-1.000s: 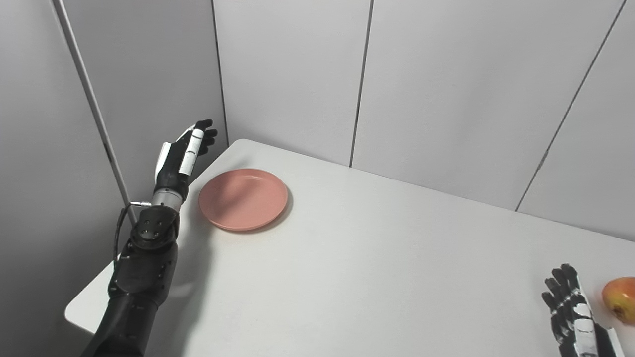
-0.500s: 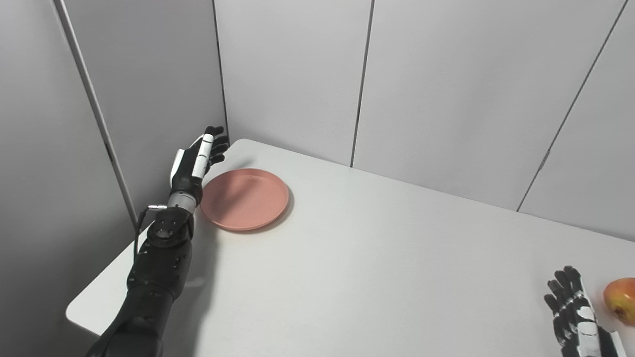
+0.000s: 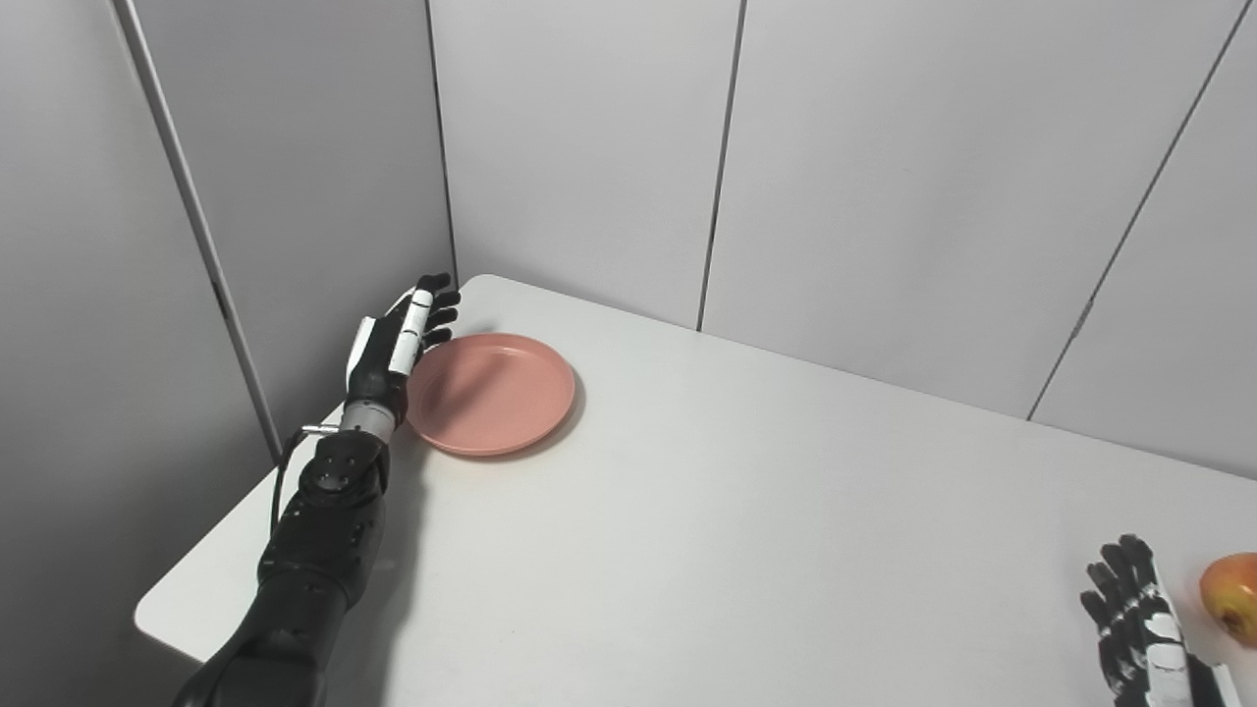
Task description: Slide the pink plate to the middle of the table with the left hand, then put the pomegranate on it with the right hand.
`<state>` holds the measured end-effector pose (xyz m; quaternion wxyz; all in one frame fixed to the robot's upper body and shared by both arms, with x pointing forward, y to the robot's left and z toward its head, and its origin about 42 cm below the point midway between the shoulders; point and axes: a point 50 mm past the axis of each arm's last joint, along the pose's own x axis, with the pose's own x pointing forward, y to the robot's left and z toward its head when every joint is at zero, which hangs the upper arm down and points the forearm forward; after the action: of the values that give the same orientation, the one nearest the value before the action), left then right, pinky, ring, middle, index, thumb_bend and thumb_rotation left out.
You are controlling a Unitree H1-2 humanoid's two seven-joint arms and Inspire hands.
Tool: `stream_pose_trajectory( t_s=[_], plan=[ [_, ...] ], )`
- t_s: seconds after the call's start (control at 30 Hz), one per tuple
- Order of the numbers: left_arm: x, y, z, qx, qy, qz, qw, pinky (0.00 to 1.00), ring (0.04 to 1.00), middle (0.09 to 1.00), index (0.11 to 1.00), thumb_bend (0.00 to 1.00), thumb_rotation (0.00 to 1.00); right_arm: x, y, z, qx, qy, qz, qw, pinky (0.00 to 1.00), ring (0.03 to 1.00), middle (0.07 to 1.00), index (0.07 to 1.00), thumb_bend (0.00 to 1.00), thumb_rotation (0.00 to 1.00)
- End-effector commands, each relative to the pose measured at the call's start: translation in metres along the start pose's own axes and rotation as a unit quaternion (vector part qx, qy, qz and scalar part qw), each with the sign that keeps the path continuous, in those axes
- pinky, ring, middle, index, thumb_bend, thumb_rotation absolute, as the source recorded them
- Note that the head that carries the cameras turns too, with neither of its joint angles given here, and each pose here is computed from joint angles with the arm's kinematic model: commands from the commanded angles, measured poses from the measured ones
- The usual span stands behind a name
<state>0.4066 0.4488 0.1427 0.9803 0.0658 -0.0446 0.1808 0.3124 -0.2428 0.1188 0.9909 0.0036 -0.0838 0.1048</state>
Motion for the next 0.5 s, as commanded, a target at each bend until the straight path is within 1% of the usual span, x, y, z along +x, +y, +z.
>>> stream_pose_trajectory(
  t_s=[0.0, 0.1, 0.17, 0.23, 0.3, 0.33, 0.47],
  plan=[
    [0.022, 0.007, 0.040, -0.001, -0.066, 0.005, 0.998, 0.85, 0.849, 0.834, 0.822, 0.60, 1.00, -0.005, -0.002, -0.003, 0.005, 0.011, -0.005, 1.000, 1.00, 1.000, 1.000, 1.000, 0.48, 1.00],
    [0.024, 0.010, 0.049, 0.000, -0.073, 0.008, 0.997, 0.85, 0.849, 0.833, 0.823, 0.60, 1.00, -0.005, -0.002, -0.003, -0.002, 0.012, -0.008, 1.000, 1.00, 1.000, 1.000, 1.000, 0.49, 1.00],
    [0.025, 0.011, 0.058, 0.001, -0.081, 0.009, 0.997, 0.84, 0.836, 0.822, 0.811, 0.59, 1.00, -0.004, -0.002, -0.002, 0.015, 0.023, -0.016, 0.999, 1.00, 1.000, 1.000, 1.000, 0.57, 0.93],
    [0.026, 0.013, 0.064, 0.003, -0.091, 0.007, 0.996, 0.82, 0.834, 0.821, 0.810, 0.59, 1.00, -0.003, -0.002, -0.001, 0.026, 0.027, -0.020, 0.999, 1.00, 1.000, 1.000, 1.000, 0.59, 0.90],
    [0.027, 0.013, 0.070, 0.002, -0.095, 0.006, 0.995, 0.82, 0.833, 0.821, 0.808, 0.59, 1.00, -0.003, -0.001, -0.001, 0.027, 0.028, -0.020, 0.999, 1.00, 1.000, 1.000, 1.000, 0.60, 0.89],
    [0.027, 0.013, 0.074, 0.005, -0.100, 0.007, 0.995, 0.83, 0.834, 0.821, 0.808, 0.61, 1.00, -0.003, -0.001, 0.000, 0.027, 0.028, -0.020, 0.999, 1.00, 1.000, 1.000, 1.000, 0.61, 0.90],
    [0.027, 0.014, 0.087, 0.011, -0.111, 0.012, 0.994, 0.83, 0.826, 0.811, 0.794, 0.62, 1.00, -0.004, -0.001, 0.000, 0.029, 0.031, -0.020, 0.999, 1.00, 1.000, 1.000, 1.000, 0.59, 0.89]
  ],
)
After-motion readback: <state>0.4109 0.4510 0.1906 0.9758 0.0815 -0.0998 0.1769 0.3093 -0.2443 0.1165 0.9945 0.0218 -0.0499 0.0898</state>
